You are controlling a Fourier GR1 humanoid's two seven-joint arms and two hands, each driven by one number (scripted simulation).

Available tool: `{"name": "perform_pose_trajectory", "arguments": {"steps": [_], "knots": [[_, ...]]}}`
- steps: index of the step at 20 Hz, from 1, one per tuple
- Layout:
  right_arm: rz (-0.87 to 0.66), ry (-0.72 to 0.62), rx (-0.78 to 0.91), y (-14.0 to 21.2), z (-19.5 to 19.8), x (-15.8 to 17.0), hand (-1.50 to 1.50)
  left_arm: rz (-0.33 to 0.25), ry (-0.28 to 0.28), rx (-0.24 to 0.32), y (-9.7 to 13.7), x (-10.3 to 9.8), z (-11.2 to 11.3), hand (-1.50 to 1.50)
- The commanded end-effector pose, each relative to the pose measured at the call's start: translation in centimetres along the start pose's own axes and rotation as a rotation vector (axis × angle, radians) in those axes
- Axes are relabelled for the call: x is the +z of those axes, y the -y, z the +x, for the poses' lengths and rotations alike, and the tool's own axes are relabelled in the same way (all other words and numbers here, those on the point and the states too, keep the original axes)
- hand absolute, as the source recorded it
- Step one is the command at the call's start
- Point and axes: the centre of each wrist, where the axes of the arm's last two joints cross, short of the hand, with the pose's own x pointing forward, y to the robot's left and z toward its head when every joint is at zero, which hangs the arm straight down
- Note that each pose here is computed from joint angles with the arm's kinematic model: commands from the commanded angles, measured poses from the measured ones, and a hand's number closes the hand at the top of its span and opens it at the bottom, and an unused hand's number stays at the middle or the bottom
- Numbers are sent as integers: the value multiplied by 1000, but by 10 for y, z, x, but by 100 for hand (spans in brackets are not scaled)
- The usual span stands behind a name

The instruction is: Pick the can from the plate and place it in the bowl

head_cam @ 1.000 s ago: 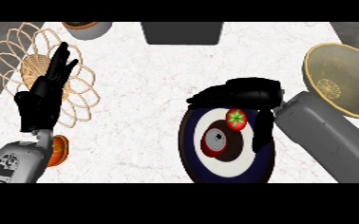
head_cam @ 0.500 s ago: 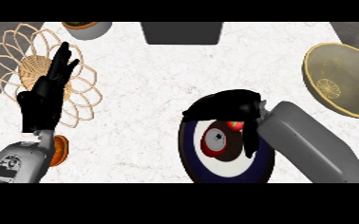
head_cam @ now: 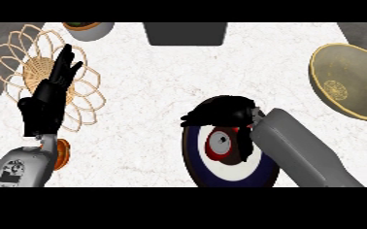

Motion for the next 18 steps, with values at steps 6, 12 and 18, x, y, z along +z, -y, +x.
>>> {"name": "perform_pose_trajectory", "arguments": {"steps": [6, 12, 18], "knots": [[68, 23, 60, -12, -19, -15, 150, -12, -31, 3, -27, -2, -9, 0], [-19, 100, 100, -48, 11, -48, 150, 14, -40, -9, 8, -15, 0, 0], [-42, 149, 57, -40, -14, -34, 150, -8, -14, -4, -8, 4, -18, 0]]}}
